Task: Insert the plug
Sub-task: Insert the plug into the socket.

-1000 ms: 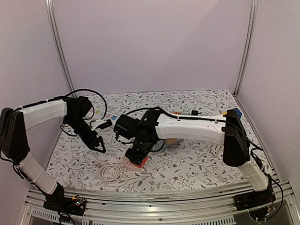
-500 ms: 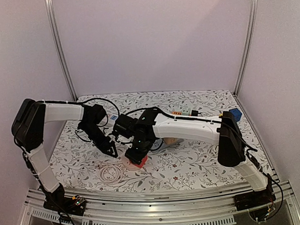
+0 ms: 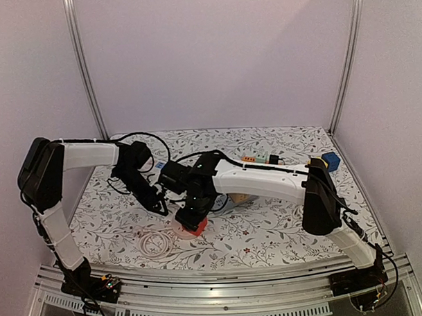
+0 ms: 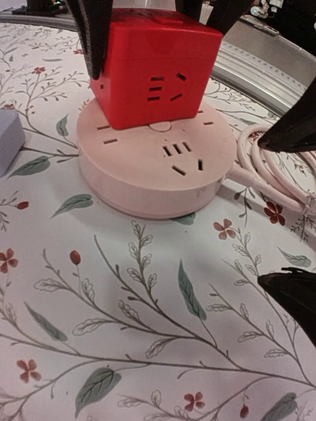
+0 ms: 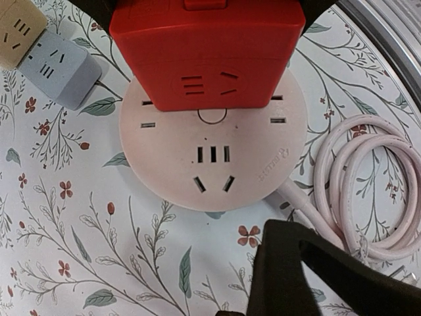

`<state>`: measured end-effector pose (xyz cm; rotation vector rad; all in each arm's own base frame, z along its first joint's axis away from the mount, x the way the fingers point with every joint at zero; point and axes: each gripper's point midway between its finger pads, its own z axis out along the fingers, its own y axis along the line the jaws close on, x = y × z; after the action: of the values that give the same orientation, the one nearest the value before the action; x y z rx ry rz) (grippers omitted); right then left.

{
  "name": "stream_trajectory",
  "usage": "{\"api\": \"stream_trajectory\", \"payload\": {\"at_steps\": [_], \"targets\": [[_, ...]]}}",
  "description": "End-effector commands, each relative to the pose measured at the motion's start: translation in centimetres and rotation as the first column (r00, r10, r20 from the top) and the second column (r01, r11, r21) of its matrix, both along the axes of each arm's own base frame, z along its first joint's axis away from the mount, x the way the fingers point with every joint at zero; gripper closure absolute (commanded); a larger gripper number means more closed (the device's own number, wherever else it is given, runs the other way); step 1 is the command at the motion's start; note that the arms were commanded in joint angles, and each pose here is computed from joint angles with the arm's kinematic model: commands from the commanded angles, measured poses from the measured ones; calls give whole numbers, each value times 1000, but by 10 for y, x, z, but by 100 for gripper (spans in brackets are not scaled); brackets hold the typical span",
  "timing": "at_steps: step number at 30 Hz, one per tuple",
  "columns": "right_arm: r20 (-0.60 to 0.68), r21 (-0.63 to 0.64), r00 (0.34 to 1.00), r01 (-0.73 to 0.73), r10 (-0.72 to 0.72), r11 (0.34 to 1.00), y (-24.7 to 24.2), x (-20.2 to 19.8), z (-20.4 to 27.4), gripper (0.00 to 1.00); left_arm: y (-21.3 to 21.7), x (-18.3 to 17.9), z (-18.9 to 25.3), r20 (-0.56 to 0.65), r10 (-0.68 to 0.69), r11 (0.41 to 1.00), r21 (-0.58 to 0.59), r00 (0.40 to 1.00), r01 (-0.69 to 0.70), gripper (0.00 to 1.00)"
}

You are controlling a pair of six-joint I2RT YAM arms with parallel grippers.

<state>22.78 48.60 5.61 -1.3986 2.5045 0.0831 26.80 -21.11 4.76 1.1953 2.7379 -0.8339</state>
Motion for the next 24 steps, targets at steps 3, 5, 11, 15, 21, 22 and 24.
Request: {"api": "stream_trajectory", "payload": {"at_steps": [3, 5, 11, 15, 21, 22, 24], "targets": [[-86, -204, 996, 6, -24, 979, -37, -7, -67, 40, 2, 6, 13, 29, -29, 1000, 1, 999, 29, 37], [-62, -123, 998, 8, -16, 992, -22, -3, -45, 13, 4, 7, 15, 30, -25, 1000, 1, 999, 25, 36], [14, 111, 1000, -13, 12, 994, 13, 7, 27, 1, 13, 13, 22, 42, -13, 1000, 2, 999, 12, 35], [37, 222, 998, -63, 56, 973, 25, 3, 63, 1, 21, 17, 29, 66, -4, 1000, -2, 998, 4, 34], [167, 202, 983, -112, 79, 973, 5, 15, 83, 1, 42, 25, 34, 152, -53, 997, 64, 987, 43, 27], [171, 192, 981, -128, 96, 973, 3, 14, 83, 1, 46, 26, 36, 175, -70, 995, 86, 982, 56, 25], [167, 177, 979, -148, 119, 973, 2, 14, 77, 1, 54, 32, 43, 223, -97, 990, 122, 970, 71, 23]]}}
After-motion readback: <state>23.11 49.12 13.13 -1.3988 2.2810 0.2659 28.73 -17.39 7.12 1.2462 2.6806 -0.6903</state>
